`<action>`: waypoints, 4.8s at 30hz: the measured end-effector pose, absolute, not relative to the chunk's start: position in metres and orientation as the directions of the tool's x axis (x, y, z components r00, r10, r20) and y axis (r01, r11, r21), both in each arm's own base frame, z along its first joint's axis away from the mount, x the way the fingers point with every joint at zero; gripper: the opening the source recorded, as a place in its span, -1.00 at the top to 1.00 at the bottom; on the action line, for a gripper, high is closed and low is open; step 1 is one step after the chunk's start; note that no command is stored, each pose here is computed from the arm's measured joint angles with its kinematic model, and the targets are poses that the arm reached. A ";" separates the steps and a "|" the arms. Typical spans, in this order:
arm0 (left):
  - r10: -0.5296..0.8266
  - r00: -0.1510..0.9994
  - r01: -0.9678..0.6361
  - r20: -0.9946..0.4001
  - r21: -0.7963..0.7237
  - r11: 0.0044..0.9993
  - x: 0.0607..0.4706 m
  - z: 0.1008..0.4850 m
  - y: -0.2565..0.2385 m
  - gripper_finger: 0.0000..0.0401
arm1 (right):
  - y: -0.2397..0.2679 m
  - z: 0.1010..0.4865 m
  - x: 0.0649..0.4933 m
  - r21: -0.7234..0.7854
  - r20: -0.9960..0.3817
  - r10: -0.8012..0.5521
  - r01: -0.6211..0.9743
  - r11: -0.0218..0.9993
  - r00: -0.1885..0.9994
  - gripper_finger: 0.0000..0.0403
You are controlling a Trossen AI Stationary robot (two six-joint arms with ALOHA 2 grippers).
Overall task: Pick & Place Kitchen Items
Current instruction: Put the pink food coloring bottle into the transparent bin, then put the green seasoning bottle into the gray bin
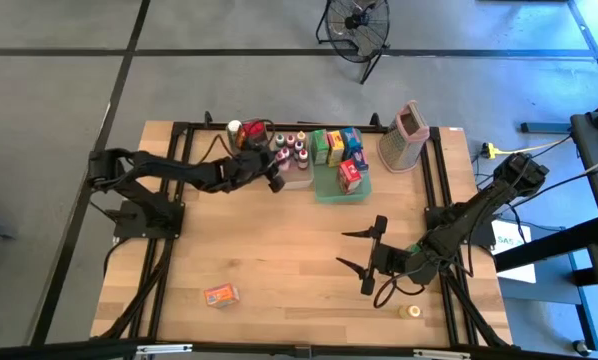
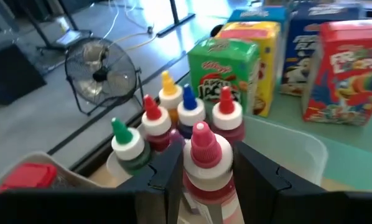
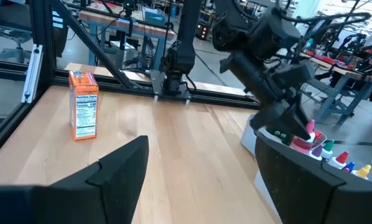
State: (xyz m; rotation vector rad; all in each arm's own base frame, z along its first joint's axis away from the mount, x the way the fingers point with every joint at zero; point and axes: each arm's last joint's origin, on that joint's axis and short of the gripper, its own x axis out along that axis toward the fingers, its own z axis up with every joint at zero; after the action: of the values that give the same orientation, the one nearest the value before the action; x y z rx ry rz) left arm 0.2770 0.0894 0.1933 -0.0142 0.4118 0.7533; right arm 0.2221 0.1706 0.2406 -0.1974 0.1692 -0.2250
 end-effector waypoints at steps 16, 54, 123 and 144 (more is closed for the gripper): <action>0.658 0.626 -0.666 -0.419 0.151 0.730 0.283 0.171 0.098 0.45 | 0.170 0.237 0.221 -0.201 -0.171 -0.241 0.206 0.958 0.955 -0.48; 0.639 0.637 -0.642 -0.430 0.161 0.749 0.283 0.170 0.098 0.34 | 0.170 0.236 0.221 -0.206 -0.173 -0.242 0.205 0.957 0.955 -0.48; 0.084 0.948 -0.068 -0.306 0.060 0.996 0.258 0.246 0.023 -0.35 | 0.129 0.258 0.105 0.281 -0.572 0.084 0.098 0.955 0.816 -0.88; 0.049 0.939 -0.018 -0.339 0.093 0.995 0.258 0.242 0.014 -0.33 | 0.114 0.261 0.080 0.190 -0.963 0.048 0.537 0.822 0.267 -0.88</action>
State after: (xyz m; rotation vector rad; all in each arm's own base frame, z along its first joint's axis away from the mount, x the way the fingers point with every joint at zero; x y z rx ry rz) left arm 0.2578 0.0136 0.2425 0.0894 0.3484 0.0340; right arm 0.0804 0.1136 0.2609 0.5464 1.2722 -0.3530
